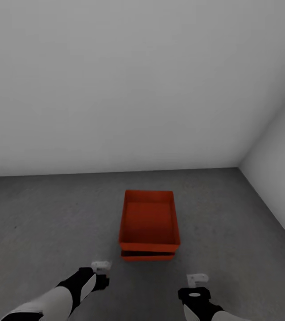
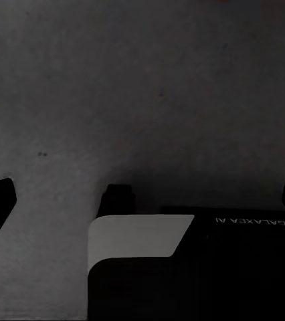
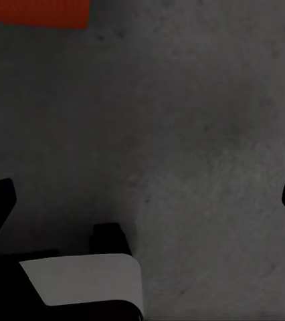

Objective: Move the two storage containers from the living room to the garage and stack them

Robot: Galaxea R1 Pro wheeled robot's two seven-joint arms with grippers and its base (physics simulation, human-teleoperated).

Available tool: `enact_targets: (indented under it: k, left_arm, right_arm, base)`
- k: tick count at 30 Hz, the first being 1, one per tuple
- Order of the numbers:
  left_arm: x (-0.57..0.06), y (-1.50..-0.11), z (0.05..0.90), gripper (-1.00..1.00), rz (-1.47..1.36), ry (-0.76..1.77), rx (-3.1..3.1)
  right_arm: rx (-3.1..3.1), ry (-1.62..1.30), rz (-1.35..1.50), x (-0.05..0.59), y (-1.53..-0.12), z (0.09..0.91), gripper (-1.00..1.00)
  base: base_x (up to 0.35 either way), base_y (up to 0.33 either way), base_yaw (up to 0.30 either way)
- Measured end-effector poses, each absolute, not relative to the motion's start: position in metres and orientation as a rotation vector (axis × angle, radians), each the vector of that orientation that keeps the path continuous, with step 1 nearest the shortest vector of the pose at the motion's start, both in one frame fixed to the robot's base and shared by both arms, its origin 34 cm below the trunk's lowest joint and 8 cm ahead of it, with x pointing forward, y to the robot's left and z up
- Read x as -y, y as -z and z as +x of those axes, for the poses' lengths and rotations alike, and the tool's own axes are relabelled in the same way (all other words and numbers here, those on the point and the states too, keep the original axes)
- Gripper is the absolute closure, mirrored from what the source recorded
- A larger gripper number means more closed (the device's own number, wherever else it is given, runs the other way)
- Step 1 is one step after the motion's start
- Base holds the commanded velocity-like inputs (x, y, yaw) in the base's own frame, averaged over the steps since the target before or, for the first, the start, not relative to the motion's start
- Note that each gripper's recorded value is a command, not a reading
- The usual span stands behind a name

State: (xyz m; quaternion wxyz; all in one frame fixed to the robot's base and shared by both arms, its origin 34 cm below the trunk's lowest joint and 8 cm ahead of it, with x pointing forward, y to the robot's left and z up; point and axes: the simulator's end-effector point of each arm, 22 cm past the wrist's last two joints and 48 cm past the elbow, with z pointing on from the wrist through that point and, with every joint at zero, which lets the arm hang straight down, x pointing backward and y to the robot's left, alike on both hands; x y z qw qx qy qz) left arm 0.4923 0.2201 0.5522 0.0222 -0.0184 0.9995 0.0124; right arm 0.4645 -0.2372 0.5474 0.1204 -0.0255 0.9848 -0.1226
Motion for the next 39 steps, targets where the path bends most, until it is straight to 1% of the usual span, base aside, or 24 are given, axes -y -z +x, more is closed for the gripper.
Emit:
enact_targets:
  k: [8,14,18,24,28,31,36,39]
  left_arm:
    - [-0.223,-0.547,0.479,-1.00,-0.064,-0.047,-3.095]
    - [-0.228,-0.544,0.476,-1.00,-0.069,-0.062,-3.062]
    - [-0.230,-0.543,0.468,-1.00,-0.069,-0.069,-3.074]
    - [-0.230,-0.544,0.462,-1.00,-0.067,-0.069,-3.080]
    - [-0.232,-0.545,0.462,-1.00,-0.067,-0.072,-3.076]
    - [-0.244,-0.546,0.464,-1.00,-0.072,-0.093,-3.070]
    - [-0.298,-0.548,0.459,-1.00,-0.099,-0.194,-3.052]
    - [-0.303,-0.544,0.441,-1.00,-0.102,-0.158,-3.035]
  right_arm:
    - [-2.889,0.363,-0.070,0.239,-0.547,0.463,-1.00]
    - [-2.910,0.356,-0.076,0.229,-0.545,0.451,-1.00]
    - [-2.957,0.379,-0.080,0.233,-0.539,0.407,-1.00]
    - [-2.946,0.389,-0.069,0.236,-0.538,0.377,-1.00]
    - [-2.984,0.395,-0.074,0.237,-0.536,0.341,-1.00]
    - [-3.002,0.395,-0.078,0.239,-0.536,0.324,-1.00]
    - [-3.025,0.399,-0.076,0.243,-0.536,0.301,-1.00]
    - [-3.037,0.398,-0.074,0.244,-0.537,0.278,-1.00]
  base:
    - [-0.283,0.133,0.000]
    - [-0.079,0.052,0.000]
    - [-0.008,0.005,0.000]
    - [-0.001,0.000,0.000]
    - [0.000,0.000,0.000]
    - [0.000,0.000,0.000]
    - [0.000,0.000,0.000]
    - [0.000,0.000,0.000]
